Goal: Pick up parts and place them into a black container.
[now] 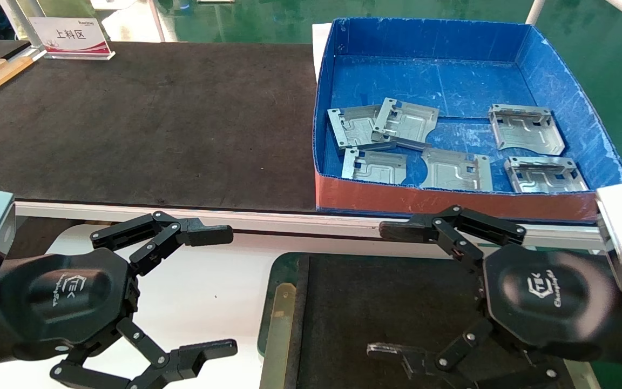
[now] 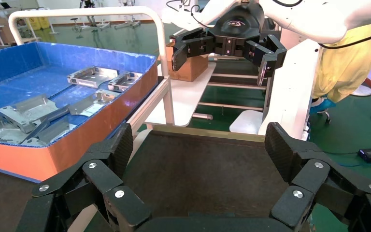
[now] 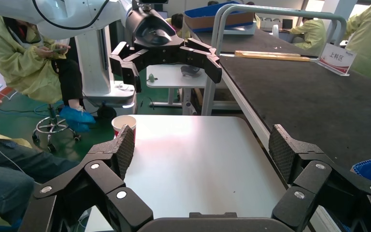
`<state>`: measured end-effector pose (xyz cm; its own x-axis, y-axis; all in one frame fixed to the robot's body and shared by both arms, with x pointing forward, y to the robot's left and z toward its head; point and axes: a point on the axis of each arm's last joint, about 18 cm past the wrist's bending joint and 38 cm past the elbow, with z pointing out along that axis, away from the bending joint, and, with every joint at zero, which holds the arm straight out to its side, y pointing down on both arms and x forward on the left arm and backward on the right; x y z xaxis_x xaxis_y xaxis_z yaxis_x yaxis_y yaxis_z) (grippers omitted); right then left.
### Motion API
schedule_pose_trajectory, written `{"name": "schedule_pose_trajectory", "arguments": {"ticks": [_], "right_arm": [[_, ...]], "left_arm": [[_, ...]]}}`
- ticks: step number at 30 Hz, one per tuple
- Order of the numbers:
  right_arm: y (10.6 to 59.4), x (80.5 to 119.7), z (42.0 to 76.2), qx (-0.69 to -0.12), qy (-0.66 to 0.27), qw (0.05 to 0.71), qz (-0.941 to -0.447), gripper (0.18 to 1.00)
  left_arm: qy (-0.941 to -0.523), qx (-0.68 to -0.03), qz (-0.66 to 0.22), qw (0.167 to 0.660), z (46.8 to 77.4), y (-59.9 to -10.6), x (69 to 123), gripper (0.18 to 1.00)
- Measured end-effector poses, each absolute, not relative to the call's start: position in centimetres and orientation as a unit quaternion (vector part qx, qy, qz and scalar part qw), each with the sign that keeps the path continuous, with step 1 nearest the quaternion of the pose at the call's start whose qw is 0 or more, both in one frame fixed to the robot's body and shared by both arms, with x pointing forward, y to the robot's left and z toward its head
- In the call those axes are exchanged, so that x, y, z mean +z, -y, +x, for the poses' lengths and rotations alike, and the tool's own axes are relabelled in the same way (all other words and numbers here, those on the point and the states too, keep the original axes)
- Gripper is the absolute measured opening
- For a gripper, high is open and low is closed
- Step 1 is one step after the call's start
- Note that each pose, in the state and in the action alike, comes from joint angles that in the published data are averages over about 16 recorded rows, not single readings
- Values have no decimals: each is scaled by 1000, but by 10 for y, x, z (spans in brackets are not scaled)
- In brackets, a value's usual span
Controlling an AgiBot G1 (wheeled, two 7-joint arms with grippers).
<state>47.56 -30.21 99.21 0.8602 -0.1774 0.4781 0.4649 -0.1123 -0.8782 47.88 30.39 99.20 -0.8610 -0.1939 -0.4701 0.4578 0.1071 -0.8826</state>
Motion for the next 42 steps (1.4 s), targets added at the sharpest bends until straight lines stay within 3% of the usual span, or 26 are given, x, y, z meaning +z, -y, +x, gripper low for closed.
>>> {"name": "schedule_pose_trajectory", "arguments": {"ticks": [30,42], "right_arm": [[302,992,476,-244,102,658,-705,1000],[302,992,476,-244,102,658,-705,1000]], "left_arm": [[-702,-662,94,246,479,-304,992,983],[-702,-662,94,246,479,-304,992,860]]}}
